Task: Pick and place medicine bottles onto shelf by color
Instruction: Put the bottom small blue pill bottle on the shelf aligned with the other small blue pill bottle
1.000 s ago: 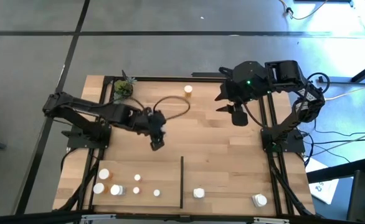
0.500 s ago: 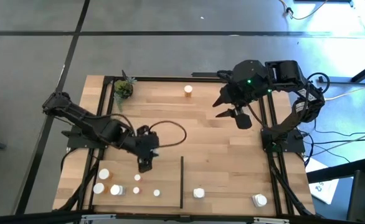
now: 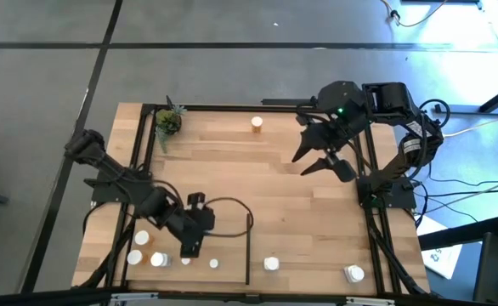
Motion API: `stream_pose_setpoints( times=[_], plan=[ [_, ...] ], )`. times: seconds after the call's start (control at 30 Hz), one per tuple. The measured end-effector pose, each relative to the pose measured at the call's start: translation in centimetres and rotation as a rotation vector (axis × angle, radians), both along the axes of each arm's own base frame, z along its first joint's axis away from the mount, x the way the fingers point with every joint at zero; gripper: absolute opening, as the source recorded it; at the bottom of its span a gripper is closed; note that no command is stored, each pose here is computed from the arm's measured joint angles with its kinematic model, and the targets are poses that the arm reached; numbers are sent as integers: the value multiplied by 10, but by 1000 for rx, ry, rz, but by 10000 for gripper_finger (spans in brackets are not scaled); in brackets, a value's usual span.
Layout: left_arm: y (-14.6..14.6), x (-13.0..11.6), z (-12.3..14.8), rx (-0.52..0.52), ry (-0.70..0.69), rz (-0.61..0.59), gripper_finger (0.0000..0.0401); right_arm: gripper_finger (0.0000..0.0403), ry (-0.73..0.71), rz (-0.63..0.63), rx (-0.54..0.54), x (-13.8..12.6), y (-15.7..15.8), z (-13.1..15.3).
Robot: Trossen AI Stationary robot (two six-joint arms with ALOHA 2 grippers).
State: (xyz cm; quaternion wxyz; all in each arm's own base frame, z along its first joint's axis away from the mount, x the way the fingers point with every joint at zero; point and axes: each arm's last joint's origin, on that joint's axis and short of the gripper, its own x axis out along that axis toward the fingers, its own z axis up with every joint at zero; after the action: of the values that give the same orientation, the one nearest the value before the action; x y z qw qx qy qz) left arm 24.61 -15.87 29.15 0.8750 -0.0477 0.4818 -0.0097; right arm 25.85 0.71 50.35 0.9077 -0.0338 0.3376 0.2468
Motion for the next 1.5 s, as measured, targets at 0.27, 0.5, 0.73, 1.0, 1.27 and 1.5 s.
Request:
stream_pose_setpoints(
  times=[0.27,0.5,0.73,1.0,1.27,1.5],
  plan=[
    [-25,15,-22,43,-38,-61,92,186,-19,2,-1,1,0,1],
    [-37,21,-38,90,-43,-57,92,186,-22,6,1,1,0,1],
    [-45,22,-49,86,-13,-51,92,186,-44,97,34,0,2,2],
    [-47,21,-49,85,-25,-10,92,186,-46,98,32,0,2,2],
    [-48,24,-60,95,2,28,92,186,-46,96,28,0,2,2],
    [-52,25,-67,93,19,30,92,186,-48,97,26,1,2,2]
  ],
)
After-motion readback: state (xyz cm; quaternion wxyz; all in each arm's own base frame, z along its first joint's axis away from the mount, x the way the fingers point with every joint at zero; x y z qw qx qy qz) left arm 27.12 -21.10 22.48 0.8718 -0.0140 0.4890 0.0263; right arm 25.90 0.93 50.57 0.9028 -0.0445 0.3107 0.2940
